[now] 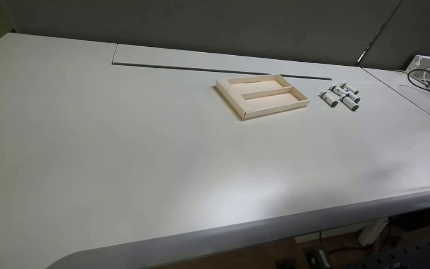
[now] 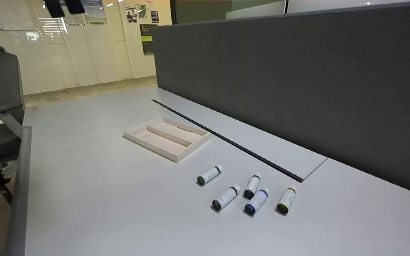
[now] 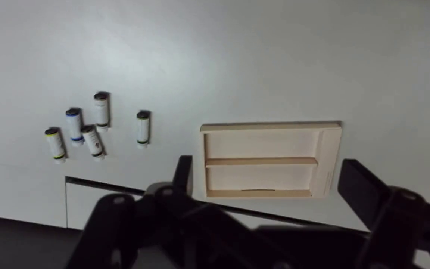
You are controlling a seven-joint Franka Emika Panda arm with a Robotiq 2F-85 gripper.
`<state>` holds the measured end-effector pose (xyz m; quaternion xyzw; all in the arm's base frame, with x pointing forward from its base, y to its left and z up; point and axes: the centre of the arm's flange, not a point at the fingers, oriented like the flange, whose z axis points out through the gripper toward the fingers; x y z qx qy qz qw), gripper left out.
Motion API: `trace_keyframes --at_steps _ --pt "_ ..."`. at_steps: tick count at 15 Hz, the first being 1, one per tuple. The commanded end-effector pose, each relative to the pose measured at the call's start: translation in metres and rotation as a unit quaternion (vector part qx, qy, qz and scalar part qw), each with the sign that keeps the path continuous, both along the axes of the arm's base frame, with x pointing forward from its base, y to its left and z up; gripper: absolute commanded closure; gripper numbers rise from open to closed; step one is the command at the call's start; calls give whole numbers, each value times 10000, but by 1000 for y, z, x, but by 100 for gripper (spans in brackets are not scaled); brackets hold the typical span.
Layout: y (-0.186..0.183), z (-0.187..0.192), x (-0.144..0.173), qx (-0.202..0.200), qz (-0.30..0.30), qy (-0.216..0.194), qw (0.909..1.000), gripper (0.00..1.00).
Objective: Take the object and put it in the upper segment of the box
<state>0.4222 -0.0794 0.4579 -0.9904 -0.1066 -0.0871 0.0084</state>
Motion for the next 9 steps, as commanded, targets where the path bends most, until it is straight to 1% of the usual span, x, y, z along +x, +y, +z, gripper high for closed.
trace_keyframes --at_steps 1,2,3,4,5,9 --pt "-39 50 40 37 41 -79 10000 0" --pt "-47 62 48 132 20 -6 9999 0" --pt "-52 72 53 149 -241 99 9996 0" --pt "-38 46 25 73 -56 -75 9999 0" --pt "-42 54 29 66 -79 -75 9999 0" --pt "-38 44 28 68 -43 -11 10000 0"
